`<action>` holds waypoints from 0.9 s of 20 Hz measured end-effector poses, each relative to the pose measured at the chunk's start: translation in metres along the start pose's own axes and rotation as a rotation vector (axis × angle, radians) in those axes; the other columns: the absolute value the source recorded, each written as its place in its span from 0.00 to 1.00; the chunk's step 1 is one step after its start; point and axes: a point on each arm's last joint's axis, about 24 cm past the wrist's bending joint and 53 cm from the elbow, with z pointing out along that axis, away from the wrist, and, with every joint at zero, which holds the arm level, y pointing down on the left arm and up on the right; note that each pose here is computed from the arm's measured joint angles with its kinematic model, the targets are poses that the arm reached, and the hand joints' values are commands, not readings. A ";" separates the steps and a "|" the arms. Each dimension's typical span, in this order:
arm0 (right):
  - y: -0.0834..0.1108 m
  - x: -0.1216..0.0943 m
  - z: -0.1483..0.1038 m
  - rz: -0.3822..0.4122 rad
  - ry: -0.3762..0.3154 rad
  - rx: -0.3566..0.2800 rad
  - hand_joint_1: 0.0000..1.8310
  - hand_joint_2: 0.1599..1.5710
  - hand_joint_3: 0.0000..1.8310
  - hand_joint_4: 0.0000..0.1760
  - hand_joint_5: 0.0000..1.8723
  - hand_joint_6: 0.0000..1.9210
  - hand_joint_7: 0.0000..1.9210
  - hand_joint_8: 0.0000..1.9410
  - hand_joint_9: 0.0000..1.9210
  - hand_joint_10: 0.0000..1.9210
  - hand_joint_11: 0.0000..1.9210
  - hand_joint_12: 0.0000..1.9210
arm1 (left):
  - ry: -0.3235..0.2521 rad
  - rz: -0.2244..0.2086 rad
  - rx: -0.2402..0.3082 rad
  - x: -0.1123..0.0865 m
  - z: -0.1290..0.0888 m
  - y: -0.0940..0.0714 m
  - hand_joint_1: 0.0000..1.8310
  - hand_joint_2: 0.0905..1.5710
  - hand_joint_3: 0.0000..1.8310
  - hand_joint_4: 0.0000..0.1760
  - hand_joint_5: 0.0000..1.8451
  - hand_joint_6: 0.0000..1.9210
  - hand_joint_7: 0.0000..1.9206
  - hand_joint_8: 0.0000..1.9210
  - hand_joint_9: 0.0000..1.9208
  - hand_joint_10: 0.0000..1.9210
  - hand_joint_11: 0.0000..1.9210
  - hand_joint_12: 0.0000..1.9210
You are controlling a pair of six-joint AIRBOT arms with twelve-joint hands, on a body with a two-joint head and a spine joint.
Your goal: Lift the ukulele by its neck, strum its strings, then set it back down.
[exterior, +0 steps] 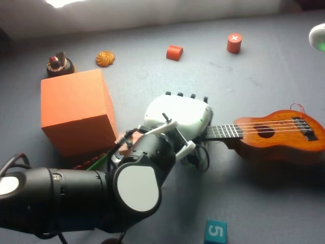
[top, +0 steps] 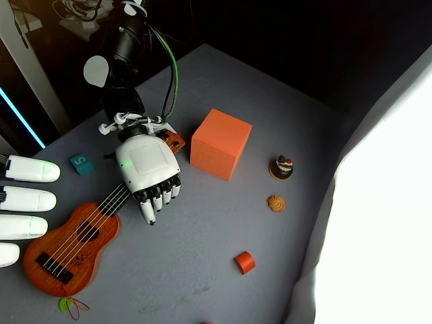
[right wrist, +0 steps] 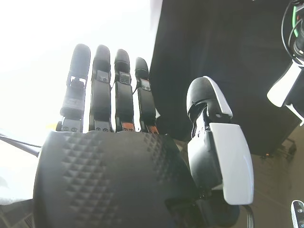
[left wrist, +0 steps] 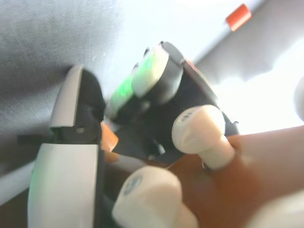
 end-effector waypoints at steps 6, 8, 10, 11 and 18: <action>0.001 0.000 0.000 -0.004 0.001 -0.002 0.18 0.82 0.00 0.00 0.20 0.01 0.21 0.00 0.16 0.09 0.00 0.62 | -0.007 0.014 0.023 0.000 0.001 -0.009 0.36 0.73 0.00 0.07 0.19 0.33 0.25 0.23 0.23 0.55 0.16 0.69; 0.000 0.001 0.000 -0.004 0.002 -0.001 0.17 0.82 0.00 0.00 0.20 0.02 0.22 0.01 0.16 0.09 0.00 0.62 | -0.011 0.017 0.023 -0.001 0.000 -0.009 0.33 0.73 0.00 0.22 0.20 0.19 0.27 0.08 0.24 0.41 0.12 0.67; 0.000 0.001 0.000 -0.006 0.003 -0.002 0.17 0.82 0.00 0.00 0.20 0.02 0.21 0.00 0.16 0.09 0.00 0.62 | -0.005 0.028 0.023 -0.001 0.000 -0.008 0.31 0.73 0.00 0.31 0.20 0.10 0.27 0.02 0.24 0.30 0.07 0.67; 0.000 0.001 0.000 -0.005 0.003 -0.002 0.17 0.82 0.00 0.00 0.20 0.01 0.20 0.00 0.16 0.09 0.00 0.61 | -0.004 0.030 0.022 -0.001 0.000 -0.007 0.30 0.72 0.00 0.36 0.20 0.06 0.26 0.00 0.24 0.26 0.06 0.67; 0.000 0.001 0.000 -0.007 0.004 -0.002 0.18 0.82 0.00 0.00 0.20 0.02 0.21 0.00 0.16 0.10 0.00 0.62 | 0.031 0.039 0.004 -0.007 -0.002 0.001 0.15 0.63 0.00 0.78 0.00 0.00 0.00 0.00 0.04 0.00 0.00 0.43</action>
